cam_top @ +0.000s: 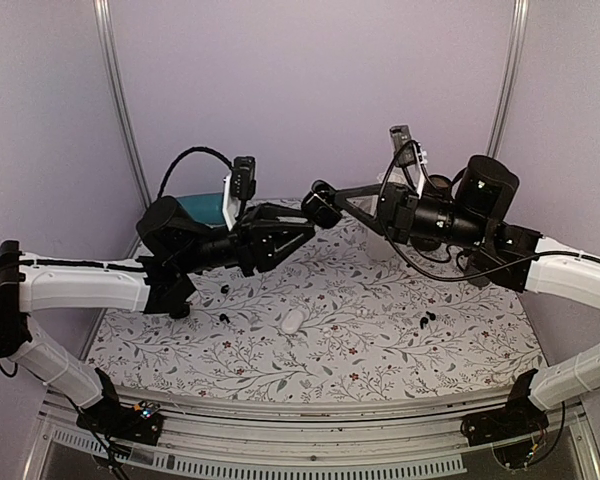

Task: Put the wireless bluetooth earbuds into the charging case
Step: Pass from the left arm to the right, then pass from the right arm to the left

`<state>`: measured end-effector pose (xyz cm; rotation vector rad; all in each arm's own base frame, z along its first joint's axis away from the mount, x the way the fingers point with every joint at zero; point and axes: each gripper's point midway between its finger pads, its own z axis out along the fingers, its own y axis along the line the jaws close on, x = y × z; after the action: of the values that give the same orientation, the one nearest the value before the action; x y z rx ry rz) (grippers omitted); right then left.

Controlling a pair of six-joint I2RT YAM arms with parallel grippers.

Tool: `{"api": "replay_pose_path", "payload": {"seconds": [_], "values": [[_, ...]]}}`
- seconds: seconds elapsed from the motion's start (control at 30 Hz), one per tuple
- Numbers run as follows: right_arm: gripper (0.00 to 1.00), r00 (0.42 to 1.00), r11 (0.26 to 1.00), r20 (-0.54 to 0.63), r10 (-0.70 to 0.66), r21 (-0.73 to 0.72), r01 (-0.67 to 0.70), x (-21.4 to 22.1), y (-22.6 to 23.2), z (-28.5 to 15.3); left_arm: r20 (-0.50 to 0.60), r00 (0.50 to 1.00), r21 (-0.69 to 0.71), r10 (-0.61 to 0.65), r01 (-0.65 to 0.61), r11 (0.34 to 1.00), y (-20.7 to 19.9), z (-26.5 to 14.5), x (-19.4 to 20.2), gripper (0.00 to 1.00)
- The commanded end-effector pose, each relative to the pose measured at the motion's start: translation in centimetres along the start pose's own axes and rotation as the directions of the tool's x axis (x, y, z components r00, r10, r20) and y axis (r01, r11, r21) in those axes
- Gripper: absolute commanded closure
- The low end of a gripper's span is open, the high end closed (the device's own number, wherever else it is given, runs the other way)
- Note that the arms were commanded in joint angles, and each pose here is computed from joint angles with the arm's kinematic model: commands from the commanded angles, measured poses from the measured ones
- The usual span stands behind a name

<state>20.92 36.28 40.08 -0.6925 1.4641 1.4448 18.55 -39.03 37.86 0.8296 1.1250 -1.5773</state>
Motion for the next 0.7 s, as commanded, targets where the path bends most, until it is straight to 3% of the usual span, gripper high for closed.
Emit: {"api": "replay_pose_path", "payload": {"seconds": [0.0, 0.2, 0.37, 0.67], "values": [[0.96, 0.991, 0.988, 0.002, -0.132, 0.079, 0.132, -2.7, 1.0, -1.4, -0.076, 0.995, -0.031, 0.069, -0.072, 0.997, 0.2, 0.0, -0.1, 0.50], [0.96, 0.974, 0.965, -0.110, -0.200, 0.150, 0.215, -2.3, 0.4, -2.2, -0.195, 0.973, -0.048, 0.127, -0.139, 0.989, 0.5, -0.6, 1.6, 0.43], [0.96, 0.954, 0.951, -0.188, -0.232, 0.165, 0.263, -0.7, 0.0, -2.7, -0.247, 0.954, -0.023, 0.171, -0.182, 0.983, 0.1, -0.7, 2.1, 0.43], [0.96, 0.923, 0.923, -0.246, -0.295, 0.176, 0.342, -0.1, 0.7, -1.8, -0.277, 0.947, -0.030, 0.162, -0.177, 0.984, 0.8, 0.0, 2.4, 0.53]]}}
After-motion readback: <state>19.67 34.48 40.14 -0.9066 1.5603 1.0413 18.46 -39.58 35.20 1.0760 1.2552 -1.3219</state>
